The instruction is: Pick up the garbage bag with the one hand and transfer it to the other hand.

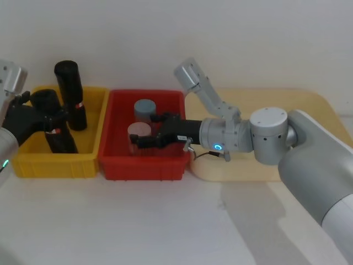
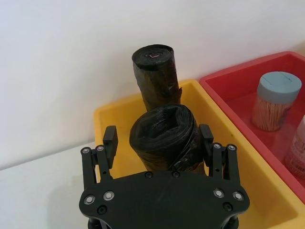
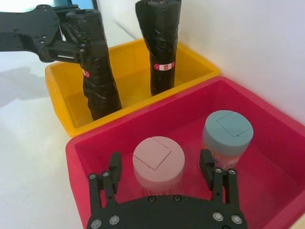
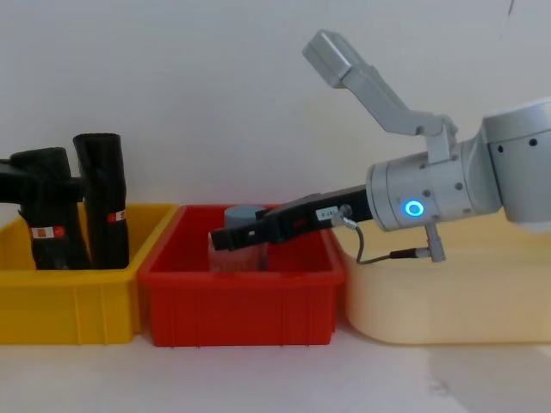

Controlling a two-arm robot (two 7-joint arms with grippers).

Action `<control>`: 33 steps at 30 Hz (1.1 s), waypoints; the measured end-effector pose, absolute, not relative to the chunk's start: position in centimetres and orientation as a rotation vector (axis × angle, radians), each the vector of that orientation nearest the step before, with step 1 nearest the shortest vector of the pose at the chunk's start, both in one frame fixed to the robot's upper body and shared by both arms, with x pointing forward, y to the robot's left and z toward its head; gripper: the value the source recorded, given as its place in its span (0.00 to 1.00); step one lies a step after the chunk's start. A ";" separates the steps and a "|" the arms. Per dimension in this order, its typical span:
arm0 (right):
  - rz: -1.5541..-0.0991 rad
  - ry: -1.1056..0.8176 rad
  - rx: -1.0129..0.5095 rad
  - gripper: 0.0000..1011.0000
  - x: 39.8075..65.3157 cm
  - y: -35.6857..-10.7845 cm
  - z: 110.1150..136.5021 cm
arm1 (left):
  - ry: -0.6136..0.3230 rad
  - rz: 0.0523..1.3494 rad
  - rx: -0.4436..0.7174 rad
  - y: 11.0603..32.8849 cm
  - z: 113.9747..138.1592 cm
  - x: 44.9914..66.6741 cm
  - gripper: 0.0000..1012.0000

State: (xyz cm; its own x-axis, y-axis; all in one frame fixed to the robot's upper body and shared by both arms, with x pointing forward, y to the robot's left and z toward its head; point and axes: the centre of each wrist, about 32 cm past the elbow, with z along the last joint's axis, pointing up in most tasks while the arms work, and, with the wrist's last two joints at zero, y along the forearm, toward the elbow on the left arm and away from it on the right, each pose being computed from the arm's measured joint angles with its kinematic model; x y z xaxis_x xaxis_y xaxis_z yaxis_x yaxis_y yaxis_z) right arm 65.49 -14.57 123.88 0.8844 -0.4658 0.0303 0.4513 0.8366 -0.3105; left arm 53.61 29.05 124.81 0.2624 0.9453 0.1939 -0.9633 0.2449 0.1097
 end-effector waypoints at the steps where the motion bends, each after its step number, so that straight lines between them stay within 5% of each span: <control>1: -0.484 0.046 -0.318 0.99 65.5 -14.5 123.9 | -0.094 1.305 0.223 29.1 124.8 53.6 0.99; 27: -0.473 0.051 -0.337 0.99 66.3 -13.8 123.7 | -0.094 1.305 0.222 29.1 124.8 53.6 0.99; 33: -0.472 0.052 -0.336 0.88 66.4 -13.7 123.7 | -0.094 1.305 0.223 29.1 124.8 53.6 0.87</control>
